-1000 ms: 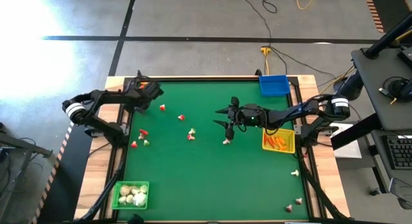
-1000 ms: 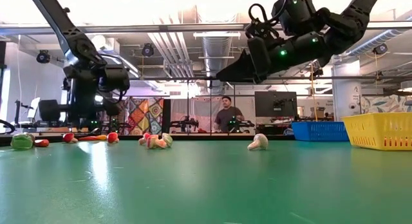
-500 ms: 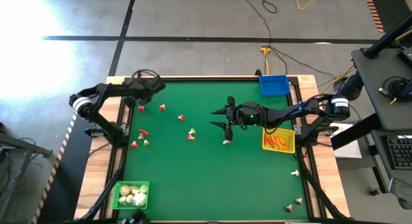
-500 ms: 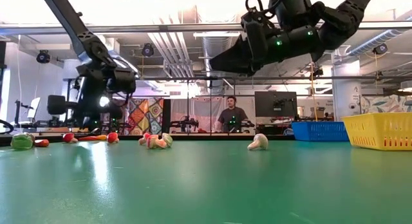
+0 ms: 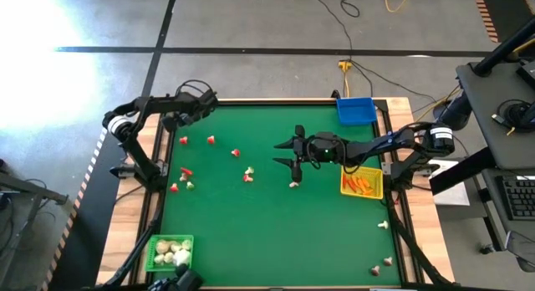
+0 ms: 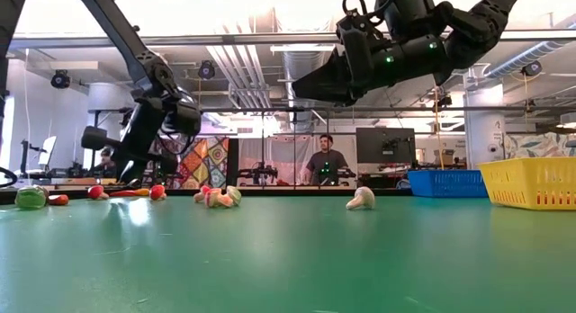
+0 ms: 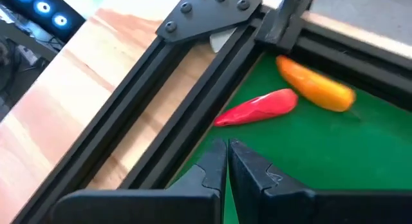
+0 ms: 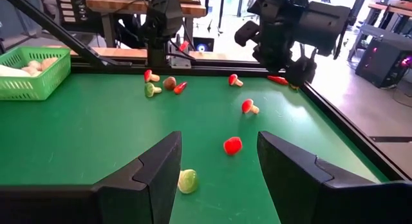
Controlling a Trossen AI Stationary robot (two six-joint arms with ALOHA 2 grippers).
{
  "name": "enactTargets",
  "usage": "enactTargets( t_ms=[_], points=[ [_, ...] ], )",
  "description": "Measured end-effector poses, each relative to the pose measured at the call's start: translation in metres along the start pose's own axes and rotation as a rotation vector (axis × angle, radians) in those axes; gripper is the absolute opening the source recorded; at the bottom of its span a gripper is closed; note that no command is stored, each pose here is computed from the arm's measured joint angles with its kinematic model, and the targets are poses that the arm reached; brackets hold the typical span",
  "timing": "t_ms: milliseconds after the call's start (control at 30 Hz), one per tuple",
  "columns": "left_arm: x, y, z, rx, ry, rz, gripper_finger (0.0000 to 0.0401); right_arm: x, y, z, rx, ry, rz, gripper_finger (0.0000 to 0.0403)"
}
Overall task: Sort produce into baskets
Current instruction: Adjust the green bin on the table
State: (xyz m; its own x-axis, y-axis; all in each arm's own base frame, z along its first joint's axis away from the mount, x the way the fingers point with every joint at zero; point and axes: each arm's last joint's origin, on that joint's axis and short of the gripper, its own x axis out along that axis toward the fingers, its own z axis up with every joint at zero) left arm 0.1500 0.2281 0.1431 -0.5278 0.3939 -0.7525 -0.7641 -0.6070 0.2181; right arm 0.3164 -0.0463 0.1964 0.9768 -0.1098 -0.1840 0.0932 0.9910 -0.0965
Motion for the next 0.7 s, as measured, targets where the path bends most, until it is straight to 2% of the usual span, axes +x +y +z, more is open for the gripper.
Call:
enactTargets(
  t_ms=[300, 567, 700],
  points=[
    [-0.003, 0.000, -0.004, 0.034, 0.003, -0.002, 0.0000, 0.000, 0.000, 0.000, 0.000, 0.000, 0.000, 0.0196],
    [-0.013, 0.004, -0.009, 0.135, 0.003, -0.003, 0.0000, 0.000, 0.000, 0.000, -0.001, 0.000, 0.000, 0.0196],
    [-0.024, 0.011, -0.012, 0.246, 0.018, -0.001, 0.0000, 0.000, 0.000, 0.000, -0.004, 0.001, 0.000, 0.0196]
  ],
)
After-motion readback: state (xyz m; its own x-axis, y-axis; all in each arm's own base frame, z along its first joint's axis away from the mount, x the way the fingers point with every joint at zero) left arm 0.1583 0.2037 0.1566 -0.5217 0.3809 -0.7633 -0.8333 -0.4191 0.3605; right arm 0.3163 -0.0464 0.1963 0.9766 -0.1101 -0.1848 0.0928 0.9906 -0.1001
